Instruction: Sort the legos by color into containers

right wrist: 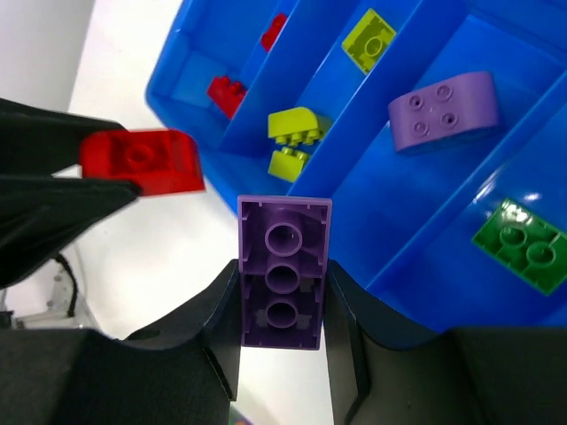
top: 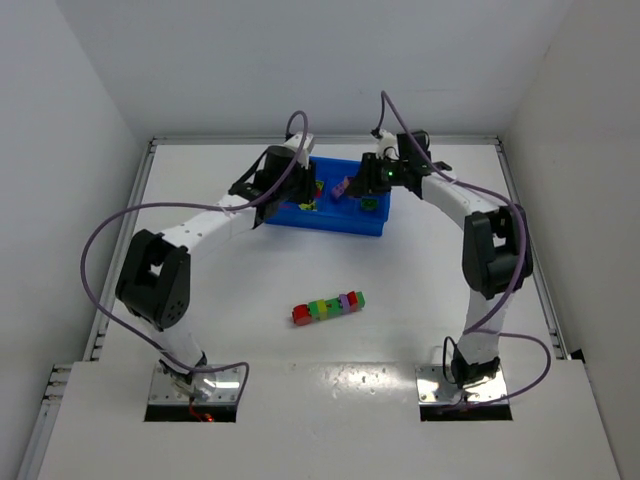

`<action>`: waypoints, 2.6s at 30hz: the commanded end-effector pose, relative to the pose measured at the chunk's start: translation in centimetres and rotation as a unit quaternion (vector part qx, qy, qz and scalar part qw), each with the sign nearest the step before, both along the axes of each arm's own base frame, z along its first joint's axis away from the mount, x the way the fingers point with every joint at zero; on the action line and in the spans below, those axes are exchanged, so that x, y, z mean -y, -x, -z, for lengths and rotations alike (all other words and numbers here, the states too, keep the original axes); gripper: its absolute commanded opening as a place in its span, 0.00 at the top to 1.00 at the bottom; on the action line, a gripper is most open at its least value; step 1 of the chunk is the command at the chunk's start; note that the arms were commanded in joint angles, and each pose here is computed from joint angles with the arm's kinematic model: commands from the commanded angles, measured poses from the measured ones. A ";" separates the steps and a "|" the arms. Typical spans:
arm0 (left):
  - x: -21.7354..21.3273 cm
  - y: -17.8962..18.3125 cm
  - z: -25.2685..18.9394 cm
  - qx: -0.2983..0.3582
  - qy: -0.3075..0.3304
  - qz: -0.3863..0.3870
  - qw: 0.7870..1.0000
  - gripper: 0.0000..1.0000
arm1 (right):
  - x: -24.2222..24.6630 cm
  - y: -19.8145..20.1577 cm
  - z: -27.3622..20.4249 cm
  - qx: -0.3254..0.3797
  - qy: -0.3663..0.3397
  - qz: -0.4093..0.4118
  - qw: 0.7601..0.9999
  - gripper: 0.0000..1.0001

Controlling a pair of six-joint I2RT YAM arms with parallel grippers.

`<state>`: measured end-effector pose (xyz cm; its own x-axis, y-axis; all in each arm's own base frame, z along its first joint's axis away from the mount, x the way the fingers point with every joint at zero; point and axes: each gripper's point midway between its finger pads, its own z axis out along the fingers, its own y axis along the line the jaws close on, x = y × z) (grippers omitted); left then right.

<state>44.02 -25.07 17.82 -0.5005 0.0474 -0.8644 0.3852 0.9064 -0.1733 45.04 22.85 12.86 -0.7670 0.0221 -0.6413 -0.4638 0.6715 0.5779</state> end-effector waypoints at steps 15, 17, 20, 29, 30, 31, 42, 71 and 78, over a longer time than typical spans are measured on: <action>-5.1 -7.4 1.1 0.021 -0.036 -0.130 0.991 0.97 | -1.3 -5.4 4.2 0.007 0.041 0.008 0.999 1.00; -5.6 -8.0 1.4 0.021 -0.039 -0.139 0.989 0.97 | -1.5 -6.0 4.0 0.013 0.039 0.009 0.999 1.00; -6.1 -8.7 1.9 0.020 -0.044 -0.149 0.988 0.97 | -1.8 -5.9 5.0 0.007 0.048 0.005 0.999 1.00; -7.1 -9.4 3.7 0.006 -0.059 -0.159 0.986 0.73 | -1.7 -6.3 6.8 0.008 0.085 0.015 0.996 0.94; -7.1 -9.4 3.7 0.006 -0.059 -0.159 0.986 0.66 | -1.6 -6.4 6.8 0.009 0.088 0.019 0.996 0.93; -7.1 -9.4 3.7 0.006 -0.059 -0.159 0.986 0.58 | -1.7 -6.6 6.5 0.013 0.087 0.019 0.996 0.93; -8.4 -9.9 3.4 0.008 -0.063 -0.176 0.982 0.18 | -1.3 -6.7 6.7 0.014 0.097 0.024 0.995 0.41; -0.1 21.4 5.0 -0.019 -0.110 0.418 0.902 0.27 | 5.4 20.8 1.3 0.175 0.128 -0.340 0.915 0.30; 1.1 24.7 5.6 -0.009 -0.111 0.397 0.911 0.27 | 6.1 23.4 3.9 0.172 0.154 -0.370 0.900 0.26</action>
